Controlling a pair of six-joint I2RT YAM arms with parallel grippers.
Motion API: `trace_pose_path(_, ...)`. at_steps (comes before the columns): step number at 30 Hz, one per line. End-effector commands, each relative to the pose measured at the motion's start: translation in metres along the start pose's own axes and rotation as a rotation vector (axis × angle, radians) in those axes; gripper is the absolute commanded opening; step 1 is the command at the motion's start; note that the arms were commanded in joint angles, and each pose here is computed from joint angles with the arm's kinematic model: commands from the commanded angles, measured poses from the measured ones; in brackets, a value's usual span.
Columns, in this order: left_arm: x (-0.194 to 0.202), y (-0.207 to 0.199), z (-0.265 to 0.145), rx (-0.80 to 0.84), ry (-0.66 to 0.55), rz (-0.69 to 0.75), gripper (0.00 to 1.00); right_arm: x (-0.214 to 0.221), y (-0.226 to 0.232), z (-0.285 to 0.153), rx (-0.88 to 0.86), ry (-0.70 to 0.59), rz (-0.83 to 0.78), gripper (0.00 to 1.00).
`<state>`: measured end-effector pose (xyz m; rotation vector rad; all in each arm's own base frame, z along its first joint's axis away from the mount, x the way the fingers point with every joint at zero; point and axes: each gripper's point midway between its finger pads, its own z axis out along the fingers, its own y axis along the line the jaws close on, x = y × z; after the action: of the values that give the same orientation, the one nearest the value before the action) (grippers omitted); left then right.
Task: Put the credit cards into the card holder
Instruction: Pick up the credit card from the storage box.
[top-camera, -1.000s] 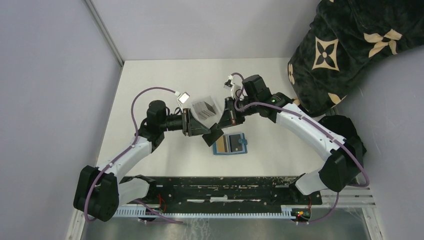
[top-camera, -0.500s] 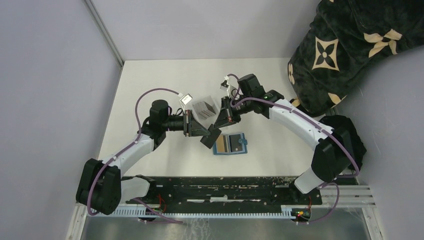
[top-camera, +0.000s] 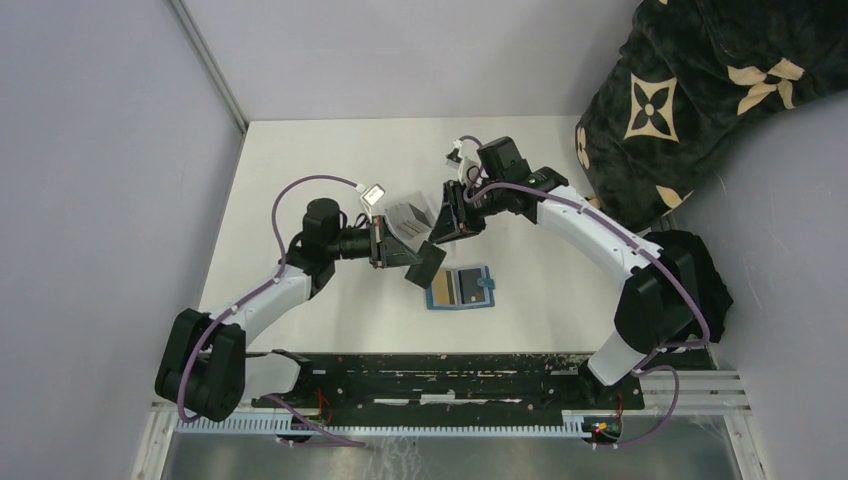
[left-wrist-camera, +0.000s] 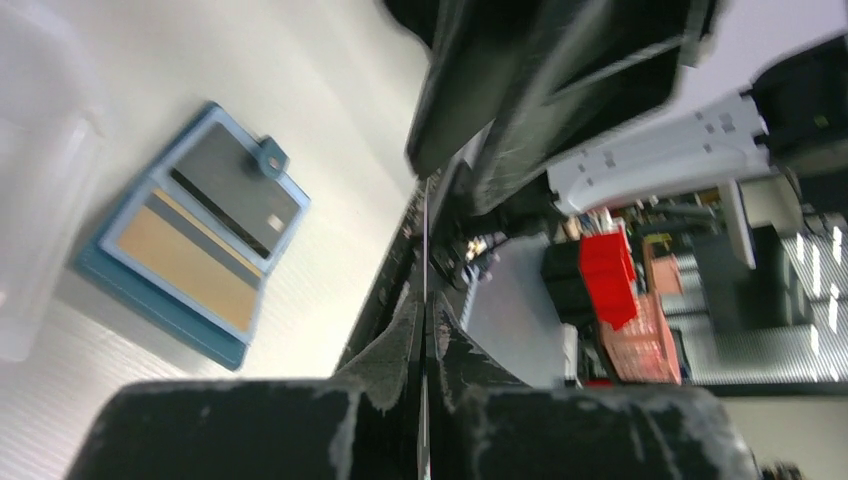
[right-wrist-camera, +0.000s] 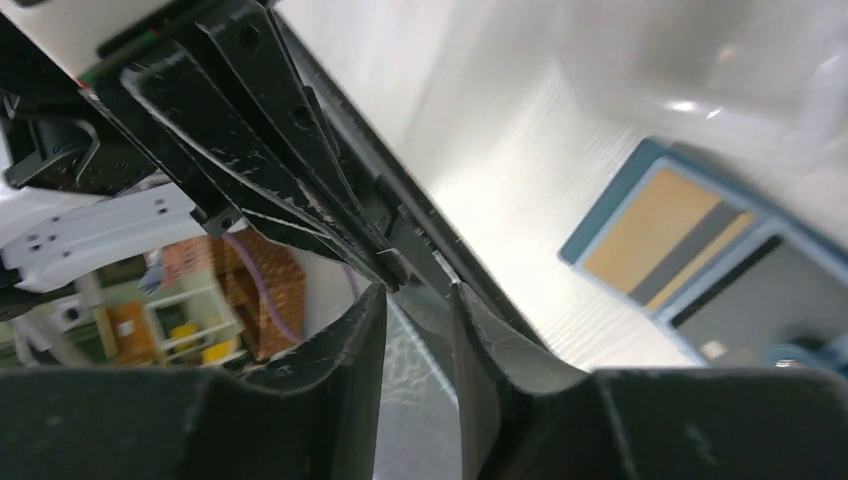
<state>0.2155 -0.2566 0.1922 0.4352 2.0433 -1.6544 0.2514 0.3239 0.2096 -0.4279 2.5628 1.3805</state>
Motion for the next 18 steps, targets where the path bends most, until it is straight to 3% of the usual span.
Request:
trace_pose_path(1,-0.025,0.014,0.006,-0.119,-0.155,-0.029,0.03,-0.037,0.000,-0.032,0.164,-0.159,-0.173,0.41)
trace_pose_path(7,-0.037,0.021,0.017,-0.227,-0.319,-0.075,0.03,-0.027,-0.023,-0.040,0.259,-0.228,-0.158,0.48)
trace_pose_path(18,-0.043,0.011,0.042,-0.239,-0.500,-0.162,0.03,-0.013,-0.049,-0.052,0.341,-0.358,-0.157,0.53)
